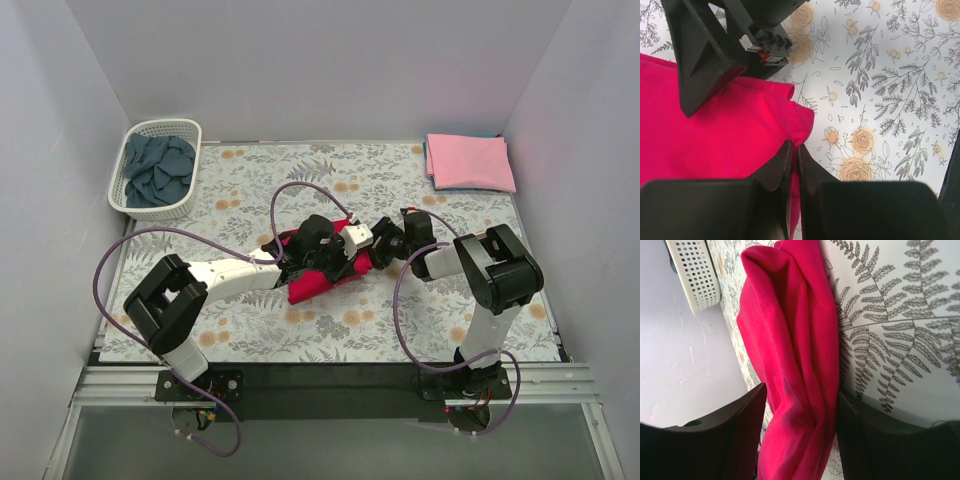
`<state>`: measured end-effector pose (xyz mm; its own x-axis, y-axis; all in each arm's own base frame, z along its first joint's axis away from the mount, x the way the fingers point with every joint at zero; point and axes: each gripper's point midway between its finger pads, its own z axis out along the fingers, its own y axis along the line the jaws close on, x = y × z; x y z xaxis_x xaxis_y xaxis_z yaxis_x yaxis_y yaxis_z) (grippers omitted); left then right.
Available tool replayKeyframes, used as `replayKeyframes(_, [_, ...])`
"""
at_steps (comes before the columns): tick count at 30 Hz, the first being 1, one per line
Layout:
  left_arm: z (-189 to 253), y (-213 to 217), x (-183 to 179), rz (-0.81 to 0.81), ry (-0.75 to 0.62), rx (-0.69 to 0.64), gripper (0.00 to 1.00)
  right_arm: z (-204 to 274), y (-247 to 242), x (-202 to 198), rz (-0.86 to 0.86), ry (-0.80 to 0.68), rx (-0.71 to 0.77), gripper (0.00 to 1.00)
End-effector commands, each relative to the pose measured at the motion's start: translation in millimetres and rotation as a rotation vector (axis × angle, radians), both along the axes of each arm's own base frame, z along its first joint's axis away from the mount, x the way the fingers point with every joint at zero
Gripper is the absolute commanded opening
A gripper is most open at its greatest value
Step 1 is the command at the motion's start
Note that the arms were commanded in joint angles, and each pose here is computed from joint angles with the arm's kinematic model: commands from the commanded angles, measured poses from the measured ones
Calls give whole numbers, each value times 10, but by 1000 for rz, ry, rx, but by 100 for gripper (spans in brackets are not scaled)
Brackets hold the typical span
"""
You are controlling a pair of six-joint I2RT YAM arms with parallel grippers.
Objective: Fold and stack the t-shirts
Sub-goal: Neatly place the folded tshirt to the corner
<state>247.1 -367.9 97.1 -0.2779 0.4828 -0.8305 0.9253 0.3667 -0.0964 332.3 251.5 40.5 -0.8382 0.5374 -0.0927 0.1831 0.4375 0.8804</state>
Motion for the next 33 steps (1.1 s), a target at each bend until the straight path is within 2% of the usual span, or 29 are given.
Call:
replayKeyframes(1, [265,-120,64,-13,-28,-72,0,24,61,135,-18,-43,-5,61])
replayKeyframes(6, [248,-124,63,-12,-21,-75,0,-48,79,131,-11,-33,-14,57])
replayKeyframes(9, [275,-135,80,-8,-23,-83,0,-75,75,159,-10,-48,-31,48])
replayKeyframes(10, [289,-143,81,-8,-22,-87,0,-79,81,170,-9,-52,-35,43])
replayKeyframes(11, [297,-149,75,-6,-14,-92,0,-86,83,181,0,-61,-40,30])
replayKeyframes(13, [307,-141,61,-1,4,-90,0,-18,99,240,23,-104,-46,16])
replayKeyframes(14, [344,-148,49,3,20,-93,7,30,89,277,63,-175,-81,3])
replayKeyframes(15, [449,-118,81,19,19,-114,17,-3,8,297,72,-166,-113,1])
replayKeyframes(16, [450,-35,61,36,58,-104,25,68,-21,367,87,-192,-123,1])
replayKeyframes(17, [511,23,75,54,88,-126,40,94,-78,386,102,-208,-139,1])
replayKeyframes(18, [685,65,64,68,130,-179,47,96,-229,454,103,-230,-166,1])
replayKeyframes(20, [863,238,275,130,149,-225,60,116,-354,456,139,-230,-174,1])
replayKeyframes(24, [1401,167,768,226,160,-330,64,72,-828,578,187,-258,-302,1])
replayKeyframes(26, [1525,62,918,230,197,-371,64,84,-1014,659,214,-308,-376,1])
replayKeyframes(27, [1412,-18,1032,236,226,-370,64,133,-1153,731,207,-307,-399,1])
replayKeyframes(28, [1638,-123,1142,228,211,-425,64,150,-1253,788,215,-335,-439,1])
replayKeyframes(29, [1648,-186,1217,235,222,-442,64,192,-1328,831,215,-351,-454,1])
replayKeyframes(30, [1468,-263,1338,246,266,-436,64,275,-1495,927,193,-363,-479,1])
replayKeyframes(31, [1645,-353,1431,233,277,-485,64,305,-1593,990,203,-400,-528,1])
replayKeyframes(33, [1453,-400,1669,270,323,-502,64,370,-1758,1055,208,-411,-569,1])
